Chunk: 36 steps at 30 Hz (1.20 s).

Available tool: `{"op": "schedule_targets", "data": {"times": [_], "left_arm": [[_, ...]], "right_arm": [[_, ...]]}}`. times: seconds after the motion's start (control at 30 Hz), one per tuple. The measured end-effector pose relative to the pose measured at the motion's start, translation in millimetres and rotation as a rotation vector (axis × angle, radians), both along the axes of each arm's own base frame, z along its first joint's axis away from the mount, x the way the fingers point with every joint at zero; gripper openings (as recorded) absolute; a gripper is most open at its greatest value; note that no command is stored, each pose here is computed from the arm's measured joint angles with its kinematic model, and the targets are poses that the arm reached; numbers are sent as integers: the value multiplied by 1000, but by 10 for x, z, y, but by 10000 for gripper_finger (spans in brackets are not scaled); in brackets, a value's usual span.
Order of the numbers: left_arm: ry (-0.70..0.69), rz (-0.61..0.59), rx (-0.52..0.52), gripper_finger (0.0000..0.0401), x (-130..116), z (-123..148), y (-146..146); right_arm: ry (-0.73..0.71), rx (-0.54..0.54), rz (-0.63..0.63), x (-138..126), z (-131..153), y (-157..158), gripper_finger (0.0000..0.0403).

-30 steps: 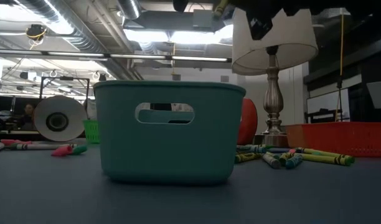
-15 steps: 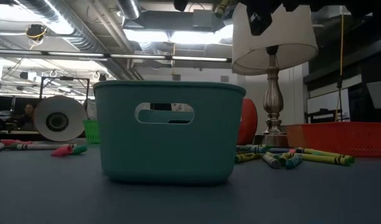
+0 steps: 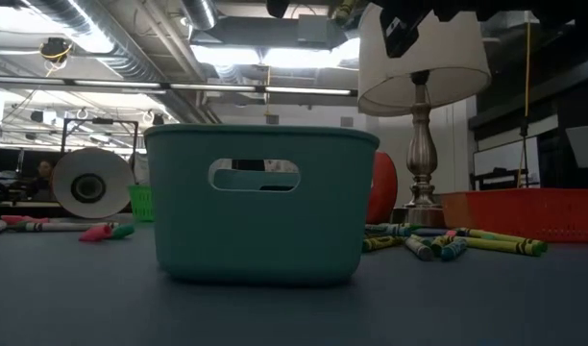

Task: Sort crayons
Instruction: Put the green crayon into the transparent bin

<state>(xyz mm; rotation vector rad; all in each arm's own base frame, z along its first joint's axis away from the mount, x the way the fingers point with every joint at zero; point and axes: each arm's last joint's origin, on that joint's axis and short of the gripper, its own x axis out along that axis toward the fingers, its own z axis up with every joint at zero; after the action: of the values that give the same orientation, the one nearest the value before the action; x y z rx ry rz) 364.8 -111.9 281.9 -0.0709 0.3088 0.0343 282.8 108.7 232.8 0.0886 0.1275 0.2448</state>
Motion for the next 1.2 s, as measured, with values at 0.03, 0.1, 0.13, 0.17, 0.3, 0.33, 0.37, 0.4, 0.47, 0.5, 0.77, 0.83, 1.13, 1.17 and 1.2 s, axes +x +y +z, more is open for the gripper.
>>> {"op": "schedule_targets", "data": {"times": [0.03,0.1,0.13,0.17,0.3,0.33,0.37,0.4,0.47,0.5,0.77,0.83,1.13,1.17,1.2], "left_arm": [[0,0,0,15,0,0,0],[-1,1,1,29,1,1,2],[-1,2,1,38,0,0,2],[-1,3,-1,49,1,0,2],[-1,5,-2,89,2,-1,5],[0,6,-2,98,2,-2,5],[0,7,-2,106,1,-1,4],[1,5,-1,113,-2,-3,-4],[6,2,0,124,-7,-8,-17],[9,-1,1,128,-11,-10,-25],[34,-12,9,141,-27,-34,-49],[40,-12,10,138,-29,-39,-48],[97,-8,12,124,-50,-92,-43],[105,-2,0,122,-54,-100,-42],[112,5,-14,120,-57,-107,-40]], "right_arm": [[0,1,0,0,0,0,19],[1,4,0,0,0,0,30],[1,4,2,0,0,1,35],[1,4,5,0,0,2,38],[33,-4,34,-17,-14,4,33],[56,-10,46,-30,-25,2,28],[82,-14,58,-50,-31,-1,24],[117,-21,64,-78,-36,-10,20],[189,-18,66,-150,-31,-35,17],[224,-7,66,-196,-16,-52,17],[589,208,149,-667,88,-177,28],[699,271,174,-784,87,-200,23],[1153,438,156,-1114,-47,-270,30],[1190,440,146,-1140,-63,-277,31],[1220,440,138,-1162,-76,-285,31]]}}
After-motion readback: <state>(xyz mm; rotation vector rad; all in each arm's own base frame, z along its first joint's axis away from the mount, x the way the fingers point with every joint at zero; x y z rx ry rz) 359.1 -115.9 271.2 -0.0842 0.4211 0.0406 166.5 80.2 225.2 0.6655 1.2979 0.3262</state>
